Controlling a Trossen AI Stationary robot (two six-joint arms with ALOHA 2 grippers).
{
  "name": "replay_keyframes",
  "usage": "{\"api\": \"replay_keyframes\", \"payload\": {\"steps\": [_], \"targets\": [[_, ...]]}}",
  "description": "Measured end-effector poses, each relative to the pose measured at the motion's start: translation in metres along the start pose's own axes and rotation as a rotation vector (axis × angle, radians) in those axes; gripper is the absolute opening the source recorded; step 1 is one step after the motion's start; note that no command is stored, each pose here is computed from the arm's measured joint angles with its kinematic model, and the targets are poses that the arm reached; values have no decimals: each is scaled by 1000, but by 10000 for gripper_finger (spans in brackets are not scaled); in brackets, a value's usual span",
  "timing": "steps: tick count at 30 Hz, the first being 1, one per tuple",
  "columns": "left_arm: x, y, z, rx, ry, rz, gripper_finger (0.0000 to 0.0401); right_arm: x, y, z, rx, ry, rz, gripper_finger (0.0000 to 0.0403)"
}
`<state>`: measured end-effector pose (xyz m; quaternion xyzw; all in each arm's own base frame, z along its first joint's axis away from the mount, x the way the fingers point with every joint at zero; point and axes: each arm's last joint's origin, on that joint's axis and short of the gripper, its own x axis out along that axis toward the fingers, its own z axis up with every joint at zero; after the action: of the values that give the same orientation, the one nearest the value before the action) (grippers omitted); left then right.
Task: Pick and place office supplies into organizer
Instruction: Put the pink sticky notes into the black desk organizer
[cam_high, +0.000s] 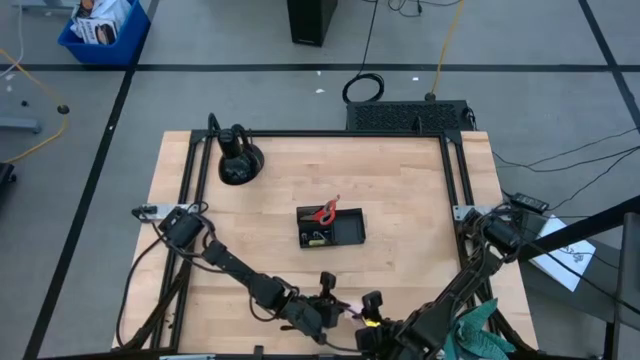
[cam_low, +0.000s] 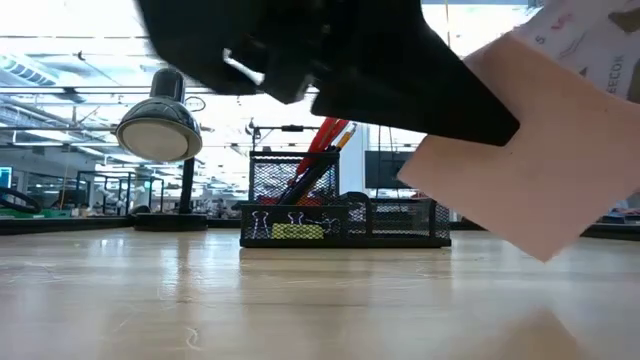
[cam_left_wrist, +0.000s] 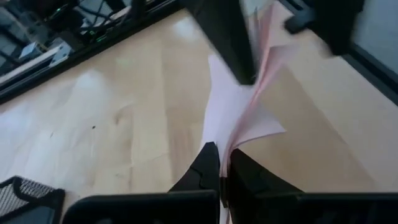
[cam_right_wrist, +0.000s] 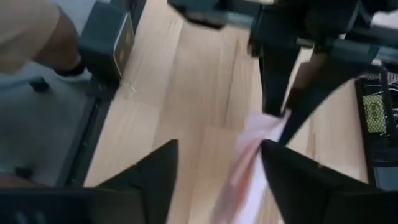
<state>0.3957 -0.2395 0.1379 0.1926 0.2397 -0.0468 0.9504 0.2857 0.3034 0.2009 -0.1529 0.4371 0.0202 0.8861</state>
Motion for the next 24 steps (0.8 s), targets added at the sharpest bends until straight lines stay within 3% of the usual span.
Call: {"api": "replay_keyframes", "payload": {"steps": [4, 7, 16, 24], "targets": [[4, 9, 1, -53, -15, 20, 3, -3, 0, 1, 40, -15, -10, 266], [7, 15, 4, -87, -19, 33, 2, 2, 1, -2, 65, -2, -30, 282], [10, 26, 19, -156, 17, 60, 1, 11, -4, -17, 148, 61, -189, 270], [8, 25, 17, -104, 80, 97, 1, -4, 1, -13, 108, 25, -187, 267]]}}
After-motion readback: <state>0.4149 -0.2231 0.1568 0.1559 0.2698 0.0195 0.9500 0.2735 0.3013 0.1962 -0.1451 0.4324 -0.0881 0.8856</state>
